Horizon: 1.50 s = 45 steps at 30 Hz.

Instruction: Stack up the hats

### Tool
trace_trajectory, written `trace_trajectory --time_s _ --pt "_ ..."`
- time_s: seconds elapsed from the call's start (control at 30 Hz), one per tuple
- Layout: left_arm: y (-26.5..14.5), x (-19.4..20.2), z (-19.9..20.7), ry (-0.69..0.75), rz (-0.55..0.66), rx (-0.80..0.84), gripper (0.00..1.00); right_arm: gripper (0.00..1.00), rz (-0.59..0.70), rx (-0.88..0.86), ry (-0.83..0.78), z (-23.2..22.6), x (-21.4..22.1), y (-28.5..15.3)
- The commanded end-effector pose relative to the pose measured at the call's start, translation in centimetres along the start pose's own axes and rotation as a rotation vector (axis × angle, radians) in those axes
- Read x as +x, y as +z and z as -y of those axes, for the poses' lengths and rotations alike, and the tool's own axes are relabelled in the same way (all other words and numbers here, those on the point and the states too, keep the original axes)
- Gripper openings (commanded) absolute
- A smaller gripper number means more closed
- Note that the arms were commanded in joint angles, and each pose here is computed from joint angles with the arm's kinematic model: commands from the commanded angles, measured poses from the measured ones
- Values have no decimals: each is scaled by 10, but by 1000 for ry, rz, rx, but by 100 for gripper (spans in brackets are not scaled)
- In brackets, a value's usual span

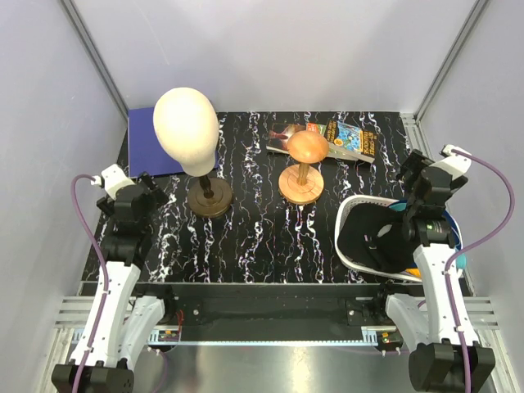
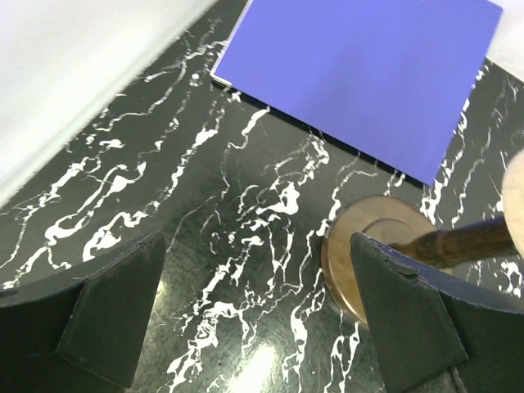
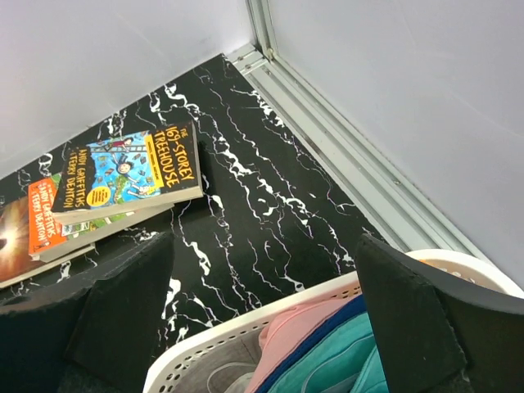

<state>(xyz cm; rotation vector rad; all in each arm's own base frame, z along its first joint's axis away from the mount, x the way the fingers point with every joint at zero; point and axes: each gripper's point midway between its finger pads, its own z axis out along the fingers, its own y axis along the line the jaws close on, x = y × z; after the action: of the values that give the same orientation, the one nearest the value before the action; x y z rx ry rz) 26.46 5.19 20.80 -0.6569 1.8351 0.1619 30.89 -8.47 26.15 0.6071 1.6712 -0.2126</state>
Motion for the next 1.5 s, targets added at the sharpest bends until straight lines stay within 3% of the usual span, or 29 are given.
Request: trace_trajectory --time_s 0.0,0.1,0.13,0.37,0.43,0.6,0.93,1.07,1.27,1.47 --pt "-5 -30 -5 -67 90 -53 99 100 82 -39 32 -8 -38 -13" --pt "-1 -20 0 -20 60 -18 99 100 76 -100 45 -21 -47 -17" --pt "0 -19 4 -5 56 3 99 100 18 -116 15 -24 -38 -18" --pt "11 -21 20 39 47 58 99 100 -189 -405 -128 -122 -23 -37" --pt "13 -26 20 55 51 46 99 100 -293 -428 -107 -136 -4 -48" --pt "18 -34 19 45 79 16 99 100 -388 -421 -79 -152 31 -91" --pt "26 -21 23 6 55 17 99 95 -700 -143 -148 -49 96 -157" --pt "23 -19 19 5 59 11 99 96 -841 -84 -203 -34 129 -169" --pt "16 -24 16 1 84 12 99 96 -939 5 -222 -19 166 -174" --pt "11 -28 9 -6 97 -10 99 91 -905 102 -185 -1 171 -172"
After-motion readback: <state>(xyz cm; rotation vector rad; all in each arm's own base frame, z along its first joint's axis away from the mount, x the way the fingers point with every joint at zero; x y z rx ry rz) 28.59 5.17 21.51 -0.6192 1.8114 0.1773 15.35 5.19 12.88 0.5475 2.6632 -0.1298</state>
